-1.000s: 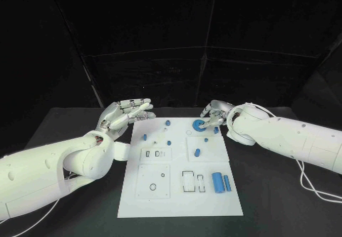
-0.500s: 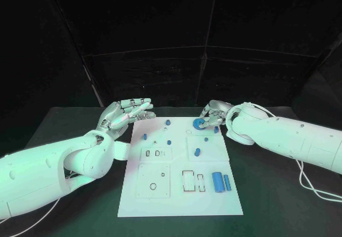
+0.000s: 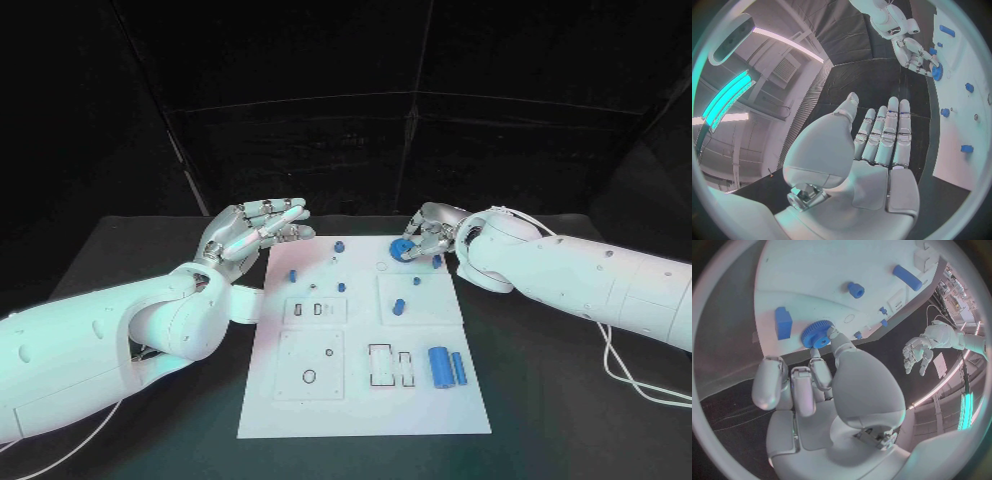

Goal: Assemble the parts on the task board

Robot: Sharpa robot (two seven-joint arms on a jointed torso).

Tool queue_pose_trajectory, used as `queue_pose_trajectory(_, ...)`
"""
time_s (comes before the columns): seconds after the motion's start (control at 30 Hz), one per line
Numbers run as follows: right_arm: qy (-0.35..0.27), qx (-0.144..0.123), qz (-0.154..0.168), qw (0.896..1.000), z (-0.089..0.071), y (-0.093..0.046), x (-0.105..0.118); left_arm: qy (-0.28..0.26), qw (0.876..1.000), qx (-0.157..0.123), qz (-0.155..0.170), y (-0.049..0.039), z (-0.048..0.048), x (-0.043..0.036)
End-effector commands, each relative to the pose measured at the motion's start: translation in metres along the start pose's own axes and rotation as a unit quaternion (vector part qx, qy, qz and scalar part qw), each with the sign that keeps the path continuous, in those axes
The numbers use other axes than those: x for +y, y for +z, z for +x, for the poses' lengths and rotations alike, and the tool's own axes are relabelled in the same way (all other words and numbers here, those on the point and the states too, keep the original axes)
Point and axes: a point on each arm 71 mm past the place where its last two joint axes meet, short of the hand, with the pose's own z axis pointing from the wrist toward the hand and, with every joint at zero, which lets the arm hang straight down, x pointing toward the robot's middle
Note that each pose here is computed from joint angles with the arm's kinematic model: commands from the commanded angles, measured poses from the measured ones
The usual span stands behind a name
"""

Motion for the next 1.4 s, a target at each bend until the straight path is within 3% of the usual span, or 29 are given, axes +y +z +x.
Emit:
queue_pose_trajectory(0.03,-0.004,0.008,-0.001,1.0,0.001,0.001,0.0,-0.002,1.0,0.01,0.004,0.0003,0.0017,-0.0007)
queue_pose_trajectory(0.5,-0.018,0.004,-0.002,1.0,0.005,0.005,0.003,-0.001,1.0,0.009,0.004,0.0003,0.0007,-0.0006)
queue_pose_trajectory(0.97,-0.023,-0.072,-0.037,0.996,-0.004,0.003,0.012,-0.001,1.0,0.009,0.003,-0.0002,0.0012,-0.0007)
queue_pose_trajectory(1.2,-0.022,-0.071,-0.067,0.995,0.0,-0.005,0.029,-0.002,1.0,0.01,0.002,-0.0005,0.0034,-0.0007)
queue_pose_trajectory(1.4,-0.019,-0.056,-0.101,0.993,0.008,-0.013,0.057,0.0,1.0,0.007,0.002,-0.001,0.0029,-0.0011)
